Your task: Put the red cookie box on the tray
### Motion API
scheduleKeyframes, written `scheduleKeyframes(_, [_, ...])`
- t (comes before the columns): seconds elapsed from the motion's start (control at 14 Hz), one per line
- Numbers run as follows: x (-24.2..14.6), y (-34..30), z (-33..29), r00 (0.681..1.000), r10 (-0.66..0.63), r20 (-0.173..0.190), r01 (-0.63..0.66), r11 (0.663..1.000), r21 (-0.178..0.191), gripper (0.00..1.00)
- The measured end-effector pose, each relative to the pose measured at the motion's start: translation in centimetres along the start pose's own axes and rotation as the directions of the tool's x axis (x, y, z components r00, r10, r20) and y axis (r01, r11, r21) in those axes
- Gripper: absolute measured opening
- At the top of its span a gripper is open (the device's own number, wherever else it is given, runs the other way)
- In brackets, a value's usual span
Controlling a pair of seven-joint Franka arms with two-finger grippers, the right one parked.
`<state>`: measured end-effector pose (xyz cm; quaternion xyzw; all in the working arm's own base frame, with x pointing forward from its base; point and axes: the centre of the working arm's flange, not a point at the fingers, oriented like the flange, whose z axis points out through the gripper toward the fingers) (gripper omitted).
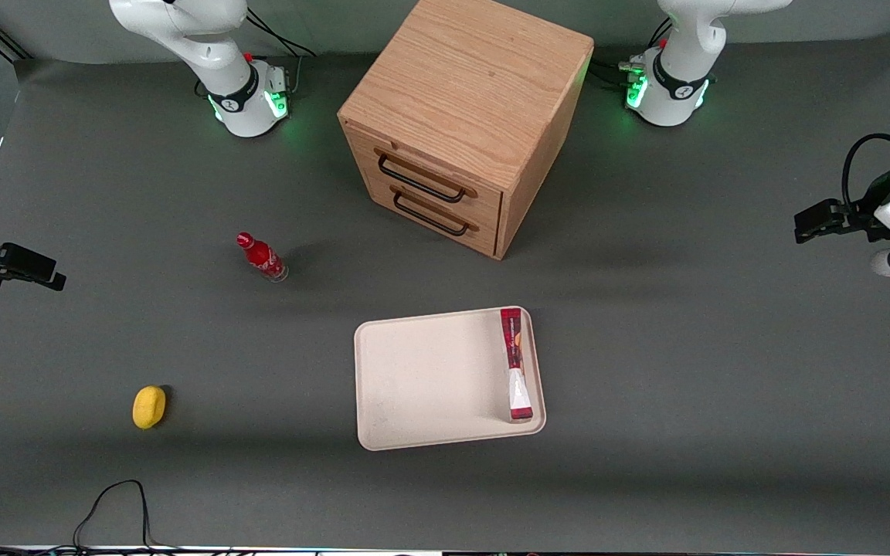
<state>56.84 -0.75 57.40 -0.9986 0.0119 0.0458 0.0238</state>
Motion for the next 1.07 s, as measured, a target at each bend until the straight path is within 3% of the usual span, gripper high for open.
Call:
scheduleKeyframes(0.29, [0.0, 0.41, 0.01, 1.0, 0.009, 0.0, -0.009, 1.0, -0.028, 1.0])
scheduleKeyframes(1.07, [-0.16, 0.61, 0.12, 1.0, 0.012, 0.014, -0.011, 0.998, -0.061, 1.0])
